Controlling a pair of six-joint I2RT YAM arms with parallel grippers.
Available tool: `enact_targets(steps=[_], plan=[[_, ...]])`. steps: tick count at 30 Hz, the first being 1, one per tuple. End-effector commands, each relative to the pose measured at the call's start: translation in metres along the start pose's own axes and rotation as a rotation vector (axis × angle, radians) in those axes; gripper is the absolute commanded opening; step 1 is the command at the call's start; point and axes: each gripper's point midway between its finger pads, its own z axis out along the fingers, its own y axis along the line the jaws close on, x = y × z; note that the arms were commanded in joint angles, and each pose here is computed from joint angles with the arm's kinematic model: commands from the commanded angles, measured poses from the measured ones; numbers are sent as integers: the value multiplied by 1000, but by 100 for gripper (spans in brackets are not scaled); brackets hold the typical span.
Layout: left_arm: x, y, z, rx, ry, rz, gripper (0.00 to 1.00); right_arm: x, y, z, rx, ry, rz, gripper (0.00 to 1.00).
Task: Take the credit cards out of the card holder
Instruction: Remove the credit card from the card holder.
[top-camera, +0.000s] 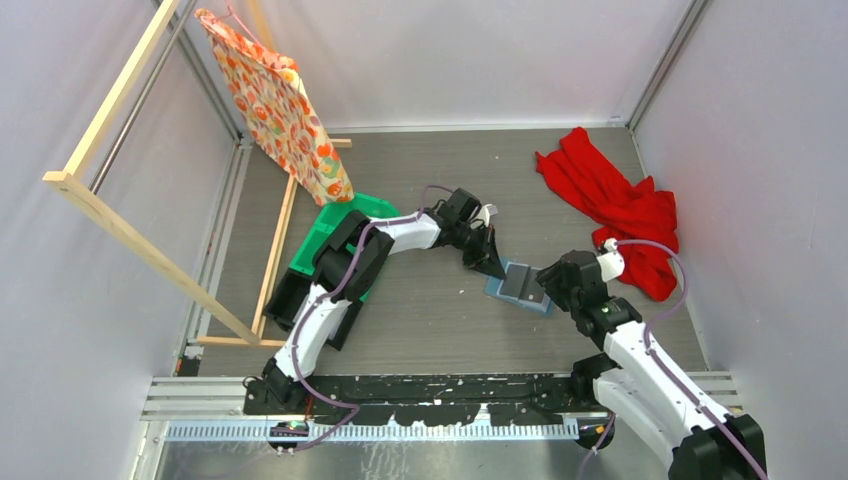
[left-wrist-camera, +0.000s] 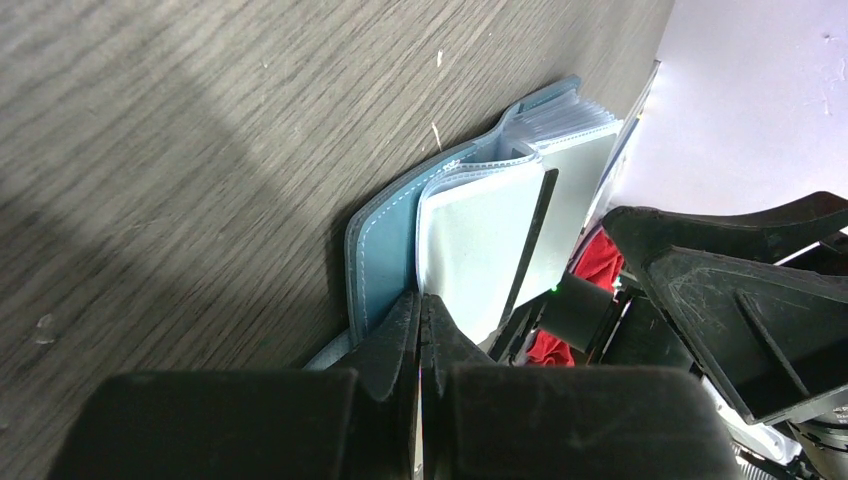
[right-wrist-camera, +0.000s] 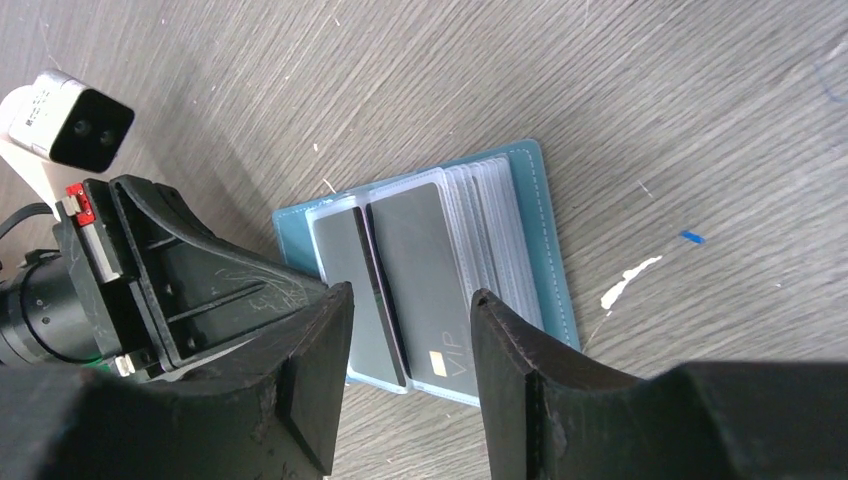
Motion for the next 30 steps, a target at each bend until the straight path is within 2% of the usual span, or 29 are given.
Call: enact_targets(steps=[1,5,12,19,23,27,30], plan=[[20,45,22,-120,45,-47,1,-15,7,-8,-25,-59,-18,53],[20,46,22,-119,46,-44,1,0,28,-3,-129,21,-46,52],[22,46,25,-105,79,-38,1,33,31,21,-139,165,-48,50],[24,42,26,-76,116,-23,1,28,11,23,-111,171,19,54],[24,44,27,-73,129,-28,1,39,2,23,-139,223,89,54],[24,44,28,-62,140,-34,1,44,0,26,-177,238,146,53],[24,44,28,-55,145,-35,1,43,3,26,-210,229,179,49]])
